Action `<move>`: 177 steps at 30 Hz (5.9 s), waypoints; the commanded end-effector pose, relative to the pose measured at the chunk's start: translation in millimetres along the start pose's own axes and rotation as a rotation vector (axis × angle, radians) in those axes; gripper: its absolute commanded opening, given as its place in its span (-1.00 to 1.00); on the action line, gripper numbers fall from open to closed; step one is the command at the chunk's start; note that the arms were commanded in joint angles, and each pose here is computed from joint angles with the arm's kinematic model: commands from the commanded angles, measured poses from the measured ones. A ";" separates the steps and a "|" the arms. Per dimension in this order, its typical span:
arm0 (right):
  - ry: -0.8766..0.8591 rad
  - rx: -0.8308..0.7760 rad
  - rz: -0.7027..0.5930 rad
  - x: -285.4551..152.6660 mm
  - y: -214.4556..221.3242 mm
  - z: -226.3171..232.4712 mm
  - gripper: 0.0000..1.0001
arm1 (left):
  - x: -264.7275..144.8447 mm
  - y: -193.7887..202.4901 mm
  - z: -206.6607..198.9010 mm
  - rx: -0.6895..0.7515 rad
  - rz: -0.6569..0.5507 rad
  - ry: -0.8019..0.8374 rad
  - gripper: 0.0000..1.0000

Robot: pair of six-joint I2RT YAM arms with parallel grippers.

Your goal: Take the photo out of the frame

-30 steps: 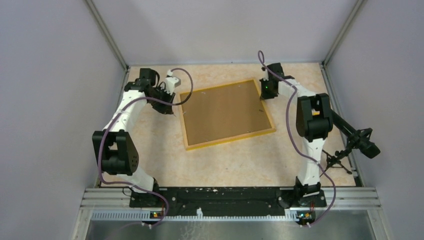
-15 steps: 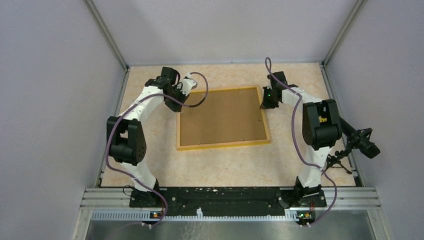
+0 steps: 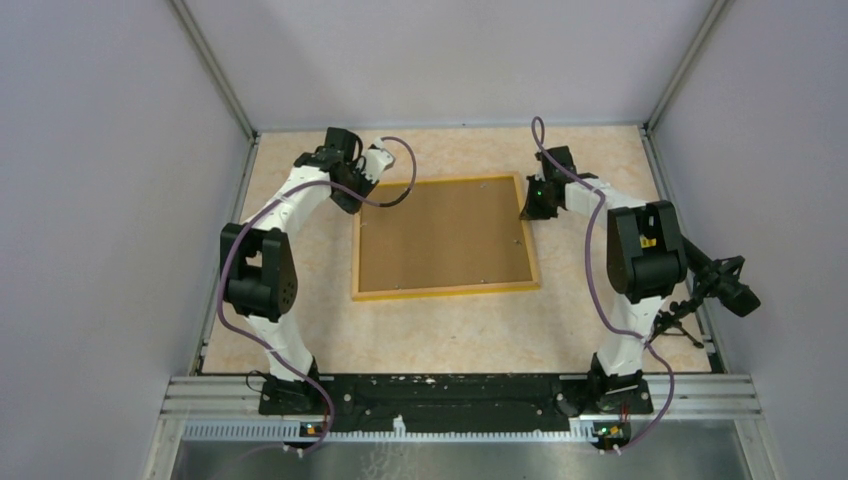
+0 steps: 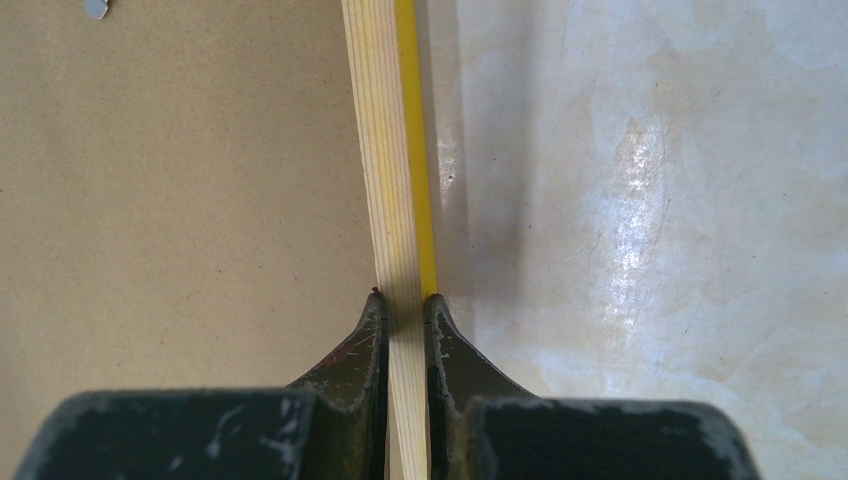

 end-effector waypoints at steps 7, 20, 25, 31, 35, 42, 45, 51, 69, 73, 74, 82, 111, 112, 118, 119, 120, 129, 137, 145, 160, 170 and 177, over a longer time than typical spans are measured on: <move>-0.034 0.040 0.013 -5.0 0.5 9.6 -1.00 | 2.8 4.2 -4.2 0.027 0.015 0.022 -1.00; -0.034 0.047 0.021 -2.6 2.6 9.3 -1.00 | -2.0 23.4 -26.9 0.065 0.075 0.091 -1.00; -0.040 0.055 0.025 -0.3 3.6 10.4 -1.00 | -6.6 27.0 -40.8 0.079 0.088 0.135 -1.00; -0.048 0.059 0.030 1.2 4.9 11.6 -1.00 | -6.9 26.9 -46.9 0.072 0.081 0.144 -1.00; -0.050 0.061 0.034 1.5 6.3 11.8 -1.00 | -1.5 23.8 -44.2 0.043 0.064 0.118 -1.00; -0.054 0.060 0.034 0.9 6.6 12.5 -1.00 | 5.0 13.7 -42.3 -0.012 0.001 0.091 -1.00; -0.056 0.060 0.034 0.6 7.1 12.8 -1.00 | 6.6 7.4 -41.7 -0.037 -0.043 0.079 -1.00; -0.061 0.060 0.035 0.5 8.7 13.4 -1.00 | 7.6 -1.4 -47.6 -0.097 -0.091 0.110 -1.00; -0.065 0.059 0.035 0.6 9.7 13.8 -1.00 | 4.5 -26.3 -44.1 -0.156 -0.199 0.120 -1.00; -0.067 0.054 0.033 -0.2 9.8 14.2 -1.00 | -30.0 -34.7 -72.3 -0.021 -0.290 0.312 -1.00; -0.069 0.054 0.033 -0.2 9.9 14.2 -1.00 | -38.4 -31.8 -84.2 0.024 -0.298 0.385 -1.00; -0.113 0.041 0.030 1.6 7.5 19.8 -1.00 | -67.3 12.3 -122.8 0.128 -0.166 0.534 -1.00; -0.484 -0.769 -0.093 -10.4 -116.1 100.4 0.97 | -89.9 12.1 -49.6 -0.234 -0.220 0.437 -1.00; -0.480 -0.780 -0.093 -3.2 -119.4 103.9 0.97 | -90.3 13.4 -49.3 -0.236 -0.219 0.434 -1.00; -0.412 -0.916 -0.174 31.9 -133.7 133.1 0.98 | -94.8 22.3 -48.2 -0.239 -0.215 0.411 -1.00; -0.405 -0.925 -0.176 36.5 -132.4 134.7 0.98 | -95.1 23.8 -48.1 -0.238 -0.214 0.408 -1.00; -0.400 -0.933 -0.179 40.8 -131.6 136.2 0.98 | -95.1 24.8 -47.7 -0.238 -0.212 0.404 -1.00; -0.414 -0.917 -0.124 78.6 -110.7 133.8 0.95 | -99.0 28.0 -44.6 -0.226 -0.219 0.365 -1.00; -0.394 -0.940 -0.076 97.6 -95.3 125.0 0.78 | -97.0 26.7 -46.1 -0.233 -0.218 0.380 -1.00; -0.314 -0.934 0.046 87.1 -60.4 98.1 -0.14 | -94.1 26.7 -44.9 -0.235 -0.216 0.377 -1.00; -0.083 -0.435 0.129 52.7 -56.8 -22.2 -1.00 | -78.5 22.5 -35.8 -0.256 -0.198 0.355 -1.00; -0.104 -0.110 0.077 -1.6 -8.3 -8.3 -1.00 | -70.1 22.7 -30.3 -0.261 -0.172 0.336 -1.00; -0.265 -0.043 0.134 -35.6 43.6 32.0 -0.68 | -67.5 21.4 -29.0 -0.250 -0.158 0.343 -1.00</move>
Point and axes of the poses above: each gripper's point midway between its finger pads, its own x axis out along the fingers, its own z axis along the line the jaws close on, y = z × x, the point moved 3 cm from there along -x, back along the fingers, and after that the axes turned 13 degrees about -x, right-handed, at the moved point
